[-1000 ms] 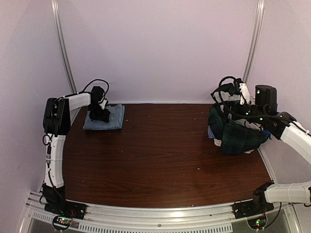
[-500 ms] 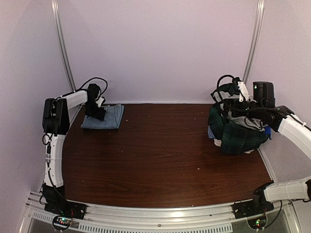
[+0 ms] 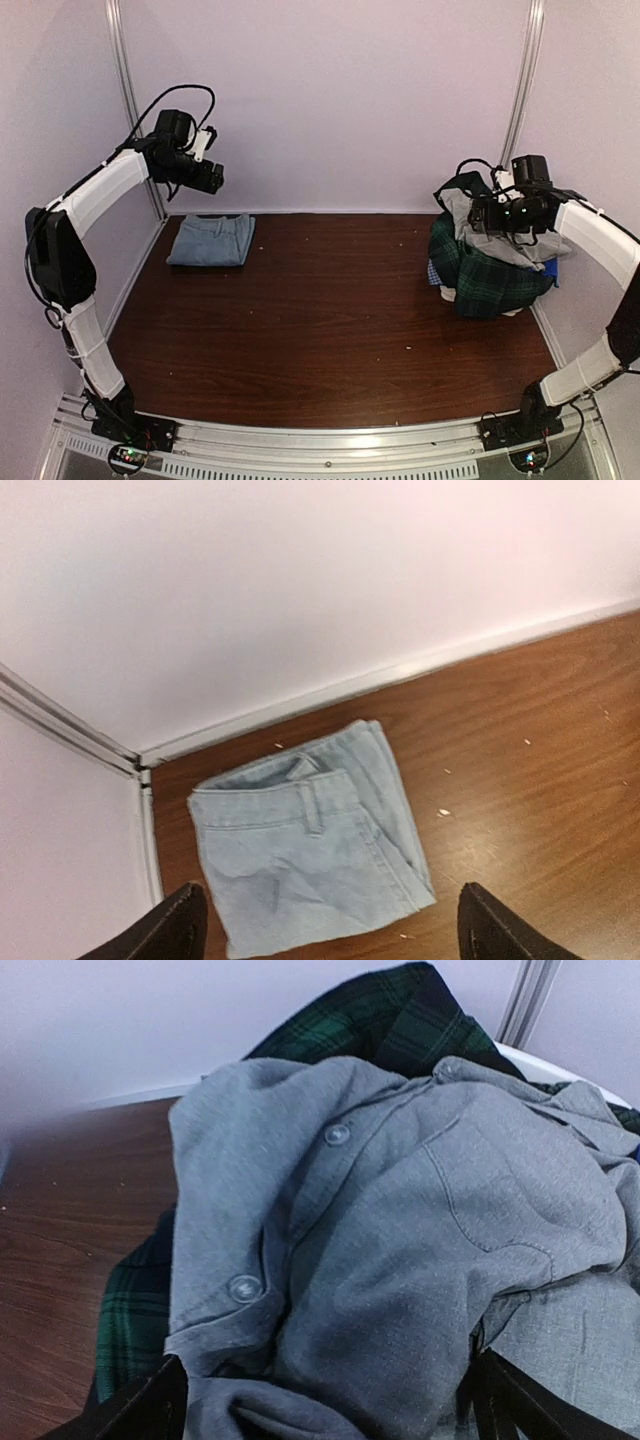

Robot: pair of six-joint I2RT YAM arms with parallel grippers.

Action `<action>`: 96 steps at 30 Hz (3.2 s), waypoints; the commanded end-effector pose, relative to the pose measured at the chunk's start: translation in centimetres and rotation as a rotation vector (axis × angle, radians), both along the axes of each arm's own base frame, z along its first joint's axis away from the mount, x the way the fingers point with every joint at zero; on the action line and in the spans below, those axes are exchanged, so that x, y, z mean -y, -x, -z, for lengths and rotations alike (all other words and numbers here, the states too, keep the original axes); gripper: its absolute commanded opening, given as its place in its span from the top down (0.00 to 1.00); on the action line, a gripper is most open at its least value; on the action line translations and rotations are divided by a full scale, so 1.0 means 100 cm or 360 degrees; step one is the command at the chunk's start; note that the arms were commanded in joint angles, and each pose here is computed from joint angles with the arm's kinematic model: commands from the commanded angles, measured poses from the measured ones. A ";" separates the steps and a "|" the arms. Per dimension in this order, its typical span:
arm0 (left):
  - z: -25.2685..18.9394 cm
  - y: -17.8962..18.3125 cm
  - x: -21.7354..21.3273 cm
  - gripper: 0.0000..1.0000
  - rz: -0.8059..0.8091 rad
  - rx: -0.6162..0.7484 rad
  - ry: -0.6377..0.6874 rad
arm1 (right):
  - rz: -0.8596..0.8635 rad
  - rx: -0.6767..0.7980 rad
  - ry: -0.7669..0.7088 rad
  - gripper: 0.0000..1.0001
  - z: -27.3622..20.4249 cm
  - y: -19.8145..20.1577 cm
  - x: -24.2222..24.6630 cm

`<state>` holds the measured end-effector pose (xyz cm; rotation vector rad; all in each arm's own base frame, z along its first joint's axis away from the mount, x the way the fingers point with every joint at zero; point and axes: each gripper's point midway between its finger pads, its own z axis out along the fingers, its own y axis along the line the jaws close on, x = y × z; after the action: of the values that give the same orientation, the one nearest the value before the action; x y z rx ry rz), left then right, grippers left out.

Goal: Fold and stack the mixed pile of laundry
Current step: Move the square-folded shorts to the corner of the board, then pick up the crumpled shirt from the bin, then place the crumpled shirt at the center of the board, then pick up the crumpled shirt from the center of the board.

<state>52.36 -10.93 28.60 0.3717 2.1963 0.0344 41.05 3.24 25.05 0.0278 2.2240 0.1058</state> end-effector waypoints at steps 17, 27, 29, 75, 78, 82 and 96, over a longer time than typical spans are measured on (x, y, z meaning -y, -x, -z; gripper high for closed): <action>0.029 0.059 0.048 0.12 0.0101 -0.0034 0.0258 | -0.0233 0.0371 -0.0298 1.00 -0.119 -0.030 -0.020; -0.001 0.079 0.040 0.11 0.0083 0.0082 0.0319 | -0.1226 0.0726 -0.0499 1.00 -0.261 0.054 -0.239; -0.008 0.082 0.035 0.11 0.0053 0.0108 0.0330 | -0.1410 0.0757 -0.0536 1.00 -0.275 0.078 -0.276; 0.237 0.293 0.067 0.63 0.0015 -0.1050 0.0671 | -0.1254 -0.0710 -0.0093 0.27 0.187 0.130 -0.277; 0.177 0.269 0.082 0.82 0.0177 -0.0769 0.0773 | -0.1275 -0.0585 -0.0077 0.26 0.156 0.115 -0.281; 0.066 0.239 0.107 1.00 0.0437 -0.0360 0.0923 | -0.1368 -0.0332 -0.0178 0.14 0.091 0.099 -0.303; -0.172 0.224 0.186 1.00 0.1162 0.0190 0.1094 | -0.1621 0.0470 -0.0542 0.00 -0.101 0.114 -0.333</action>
<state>31.04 -28.94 42.13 0.6274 1.8055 -1.0574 30.37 37.05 32.18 -0.8964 1.7842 0.9528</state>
